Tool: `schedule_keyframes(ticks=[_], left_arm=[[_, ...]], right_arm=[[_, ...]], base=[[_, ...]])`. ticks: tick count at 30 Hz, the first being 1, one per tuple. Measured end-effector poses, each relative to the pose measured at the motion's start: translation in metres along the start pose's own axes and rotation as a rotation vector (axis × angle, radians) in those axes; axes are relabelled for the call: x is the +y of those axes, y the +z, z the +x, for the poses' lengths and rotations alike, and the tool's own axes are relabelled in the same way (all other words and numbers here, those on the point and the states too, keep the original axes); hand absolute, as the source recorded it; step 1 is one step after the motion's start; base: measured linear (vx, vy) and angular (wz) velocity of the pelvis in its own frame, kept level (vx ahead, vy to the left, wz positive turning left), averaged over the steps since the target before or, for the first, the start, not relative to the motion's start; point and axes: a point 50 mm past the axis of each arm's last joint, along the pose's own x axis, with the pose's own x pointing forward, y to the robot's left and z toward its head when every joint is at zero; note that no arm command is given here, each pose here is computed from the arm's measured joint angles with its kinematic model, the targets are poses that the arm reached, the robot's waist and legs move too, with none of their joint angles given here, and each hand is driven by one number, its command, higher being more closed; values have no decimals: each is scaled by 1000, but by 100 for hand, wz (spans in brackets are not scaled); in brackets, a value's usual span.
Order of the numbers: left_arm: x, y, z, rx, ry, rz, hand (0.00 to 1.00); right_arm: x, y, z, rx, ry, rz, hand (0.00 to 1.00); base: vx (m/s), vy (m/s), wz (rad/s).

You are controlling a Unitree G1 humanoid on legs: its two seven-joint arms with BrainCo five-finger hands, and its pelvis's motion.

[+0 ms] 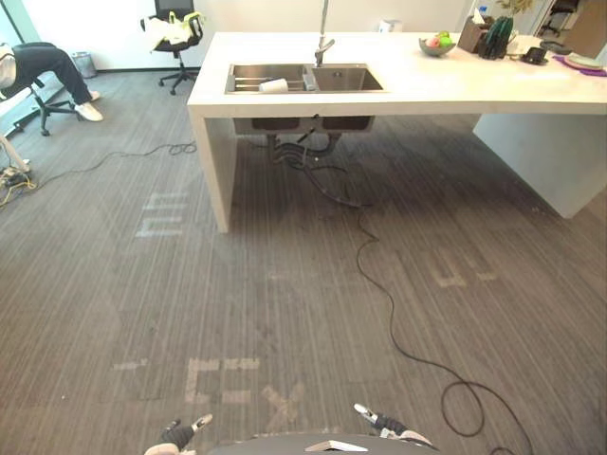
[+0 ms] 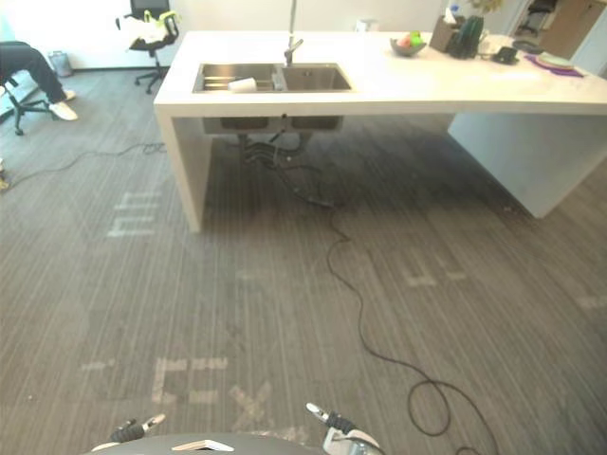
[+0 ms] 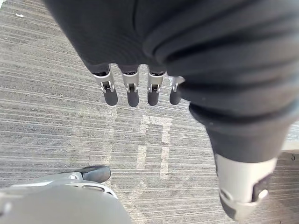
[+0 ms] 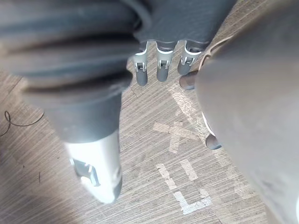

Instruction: Walk over to the sink, pick up the cup, carry it to the dishwasher, place the cup inside the dishwasher, then close the dishwasher door

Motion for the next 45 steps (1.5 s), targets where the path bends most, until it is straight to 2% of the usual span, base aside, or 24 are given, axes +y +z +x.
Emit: schedule_keyframes(ticks=[9,17,29,40,45], left_arm=[[0,2,0,-6,2,9,0],[2,-1,0,14,11,-57,0],[4,-4,0,45,74,-65,0],[5,-18,-2,129,114,-274,0],[8,-18,-3,121,112,-296,0]], right_arm=[[1,4,0,-4,14,-3,0],[1,4,0,-4,14,-11,0],[2,5,1,-2,11,-29,0],[-3,4,1,-3,-5,-27,0],[-4,13,-1,-63,-18,-24,0]], base=[[5,-1,0],[-38,-4,1],[-23,1,3],[-22,1,9],[26,71,21]])
